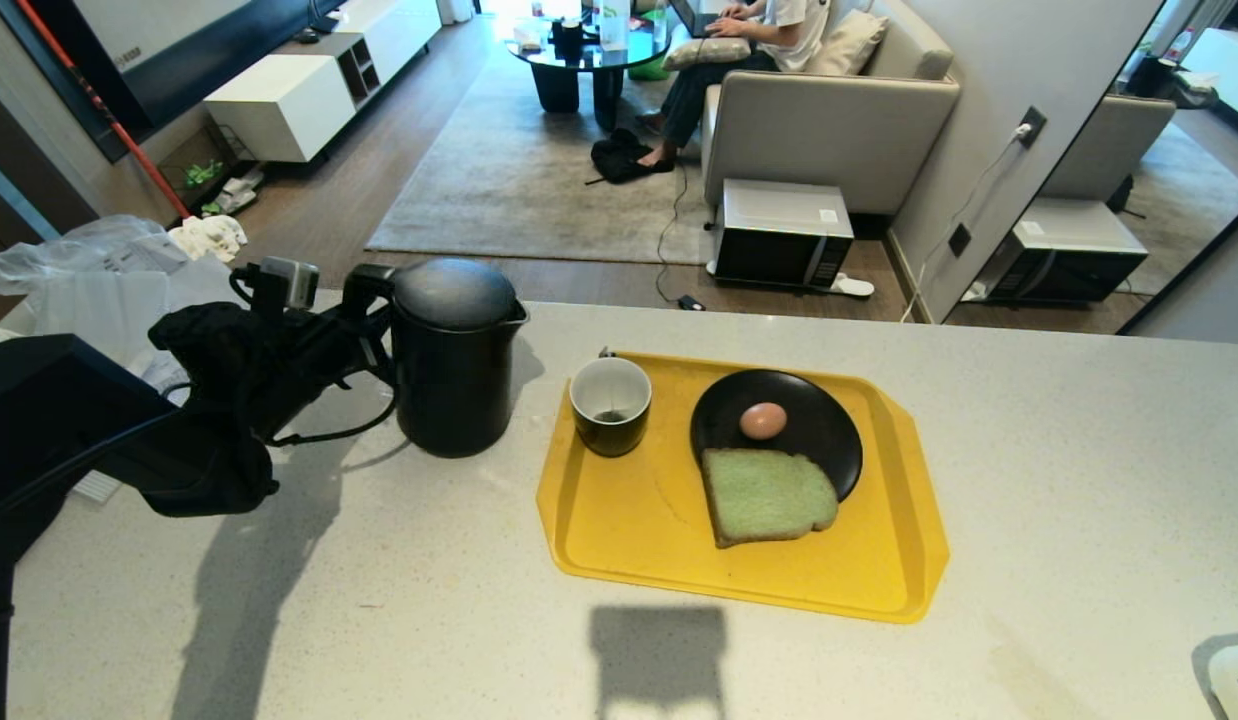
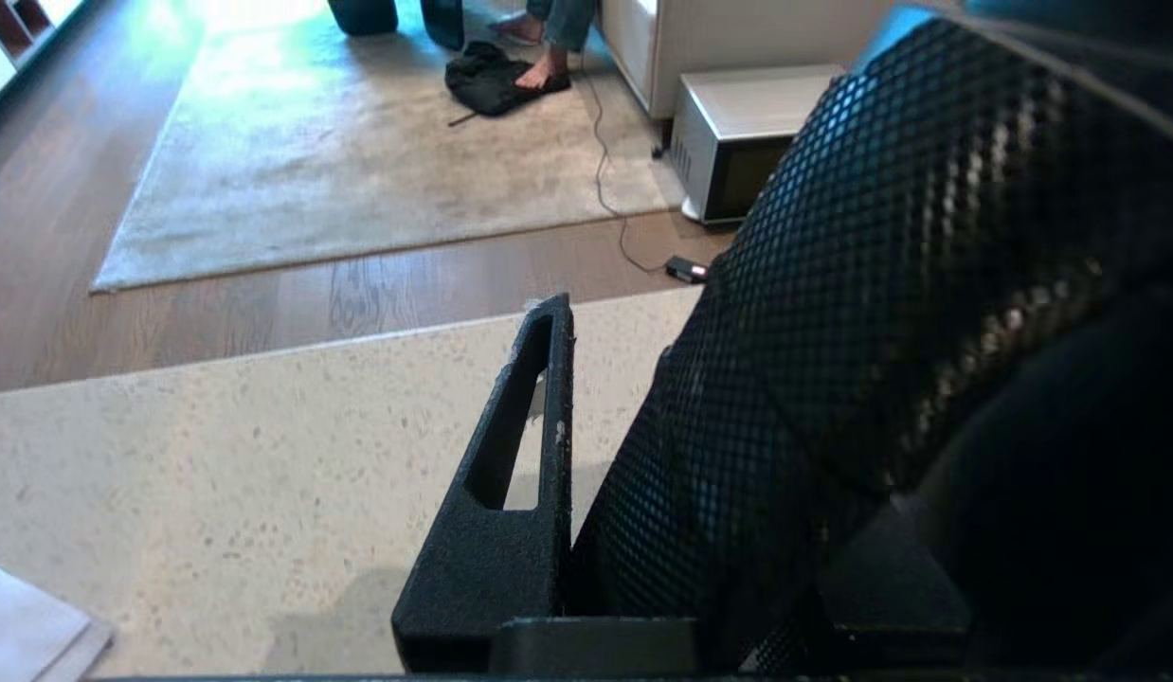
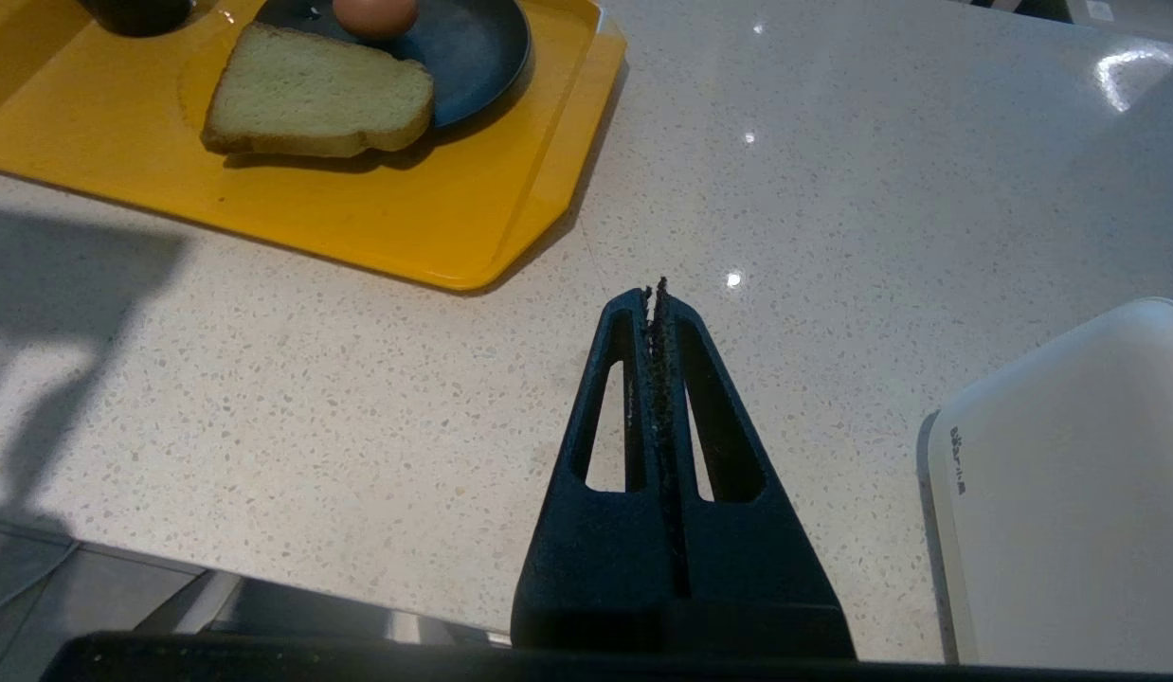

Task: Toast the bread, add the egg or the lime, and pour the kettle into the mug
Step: Pick up the kettle

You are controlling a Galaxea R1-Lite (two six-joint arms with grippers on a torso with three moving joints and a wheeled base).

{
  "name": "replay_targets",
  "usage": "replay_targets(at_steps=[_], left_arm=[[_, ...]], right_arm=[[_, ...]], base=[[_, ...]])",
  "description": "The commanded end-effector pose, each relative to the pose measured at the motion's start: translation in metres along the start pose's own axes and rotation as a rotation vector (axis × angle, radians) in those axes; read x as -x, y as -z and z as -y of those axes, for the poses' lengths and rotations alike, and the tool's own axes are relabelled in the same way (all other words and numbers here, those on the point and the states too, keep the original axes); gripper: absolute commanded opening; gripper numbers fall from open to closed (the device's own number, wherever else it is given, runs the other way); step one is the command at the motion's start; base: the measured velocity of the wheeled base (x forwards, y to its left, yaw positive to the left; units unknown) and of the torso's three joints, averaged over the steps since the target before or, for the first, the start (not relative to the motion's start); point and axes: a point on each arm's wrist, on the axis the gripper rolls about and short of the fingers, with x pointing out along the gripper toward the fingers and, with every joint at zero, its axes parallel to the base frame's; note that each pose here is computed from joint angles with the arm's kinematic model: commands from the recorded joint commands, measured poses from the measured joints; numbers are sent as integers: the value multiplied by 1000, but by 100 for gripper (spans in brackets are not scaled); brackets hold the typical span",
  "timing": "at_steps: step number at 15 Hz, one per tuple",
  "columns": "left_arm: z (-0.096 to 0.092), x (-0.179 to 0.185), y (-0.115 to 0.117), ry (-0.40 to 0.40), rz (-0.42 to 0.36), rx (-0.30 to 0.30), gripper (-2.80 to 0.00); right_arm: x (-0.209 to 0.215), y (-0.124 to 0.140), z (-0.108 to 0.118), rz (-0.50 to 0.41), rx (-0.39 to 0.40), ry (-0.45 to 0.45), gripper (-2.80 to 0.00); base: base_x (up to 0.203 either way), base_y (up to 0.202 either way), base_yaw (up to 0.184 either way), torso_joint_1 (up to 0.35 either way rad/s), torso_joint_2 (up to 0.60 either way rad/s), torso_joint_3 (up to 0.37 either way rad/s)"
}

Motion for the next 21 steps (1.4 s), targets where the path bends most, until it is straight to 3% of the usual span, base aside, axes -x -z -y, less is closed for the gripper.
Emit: replay_targets(at_steps=[1, 10, 21], left_arm=[[1, 0, -11, 4, 33, -5, -280], [4, -18, -46, 15, 157, -44, -280], [16, -28, -116, 52, 158, -30, -280]], right_arm=[[0, 0, 0, -1, 1, -1, -280], [0, 0, 0, -2, 1, -1, -280], [0, 0, 0, -1, 1, -1, -280]], base=[[0, 0, 0, 0, 0, 0], [0, 0, 0, 0, 0, 0], [0, 0, 0, 0, 0, 0]])
